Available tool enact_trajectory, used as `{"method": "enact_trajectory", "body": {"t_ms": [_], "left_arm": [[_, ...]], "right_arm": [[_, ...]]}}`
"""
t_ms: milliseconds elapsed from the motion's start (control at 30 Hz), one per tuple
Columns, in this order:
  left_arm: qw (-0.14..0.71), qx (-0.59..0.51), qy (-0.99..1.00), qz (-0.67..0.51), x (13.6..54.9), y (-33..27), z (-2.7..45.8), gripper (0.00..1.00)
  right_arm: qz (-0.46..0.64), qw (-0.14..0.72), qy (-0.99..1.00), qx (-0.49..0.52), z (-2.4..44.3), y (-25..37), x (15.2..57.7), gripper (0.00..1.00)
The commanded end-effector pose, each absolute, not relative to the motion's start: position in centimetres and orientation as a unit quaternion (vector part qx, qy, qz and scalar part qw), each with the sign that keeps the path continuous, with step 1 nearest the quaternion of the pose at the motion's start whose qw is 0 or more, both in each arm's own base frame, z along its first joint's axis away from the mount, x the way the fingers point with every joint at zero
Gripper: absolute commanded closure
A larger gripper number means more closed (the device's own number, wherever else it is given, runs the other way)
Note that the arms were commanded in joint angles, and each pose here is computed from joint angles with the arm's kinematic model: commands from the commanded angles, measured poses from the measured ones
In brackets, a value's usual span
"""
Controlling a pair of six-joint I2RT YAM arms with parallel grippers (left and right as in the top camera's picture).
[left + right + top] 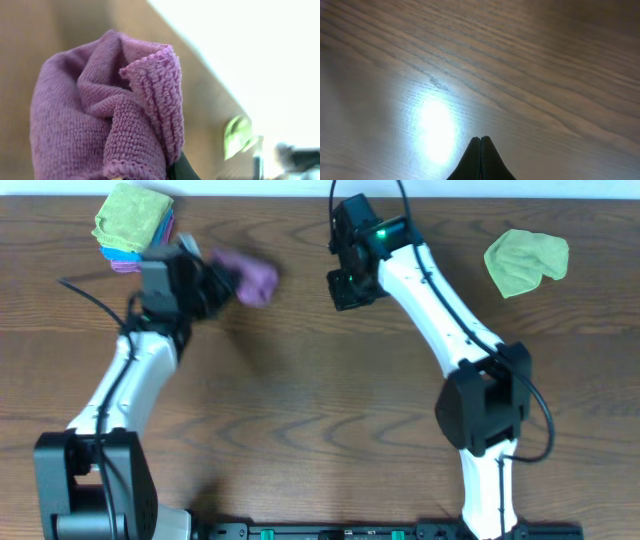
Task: Fold the cloth
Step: 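Carry the pink square with the left gripper onto the cloth stack at top left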
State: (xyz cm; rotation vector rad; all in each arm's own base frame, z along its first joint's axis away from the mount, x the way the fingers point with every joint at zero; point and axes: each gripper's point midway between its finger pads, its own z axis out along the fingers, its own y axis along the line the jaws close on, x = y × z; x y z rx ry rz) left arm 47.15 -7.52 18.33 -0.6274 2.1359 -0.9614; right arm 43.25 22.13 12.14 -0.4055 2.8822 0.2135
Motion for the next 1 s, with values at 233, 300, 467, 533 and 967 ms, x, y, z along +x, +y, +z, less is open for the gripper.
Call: {"method": "enact_trajectory", "body": {"t_ms": [233,300,467,533,967], "left_arm": [[0.571,-0.295,0.706,-0.296,53.1,6.0,34.6,0.94],[0.576,-0.295,0.7,-0.3,54.6,7.9,34.2,0.94],[0.571,-0.323,0.695,-0.294,58.8,12.0,31.8,0.94],[0.571,-0.327,0.693,-0.294,60.2,13.1,31.1,0.94],[0.537,-0.305,0.682,-0.393,66.6,14.6,25.7,0.94]], "right_arm": [[0.078,0.174,0.971,-0.145,19.0,21.2,42.5,0.99],[0.076,0.17,0.972,-0.145,19.0,21.1,42.3,0.99],[0.073,0.156,0.974,-0.149,18.7,21.2,41.5,0.99],[0.071,0.147,0.975,-0.152,18.6,21.2,41.0,0.99],[0.067,0.115,0.976,-0.171,18.1,23.7,38.0,0.99]]}}
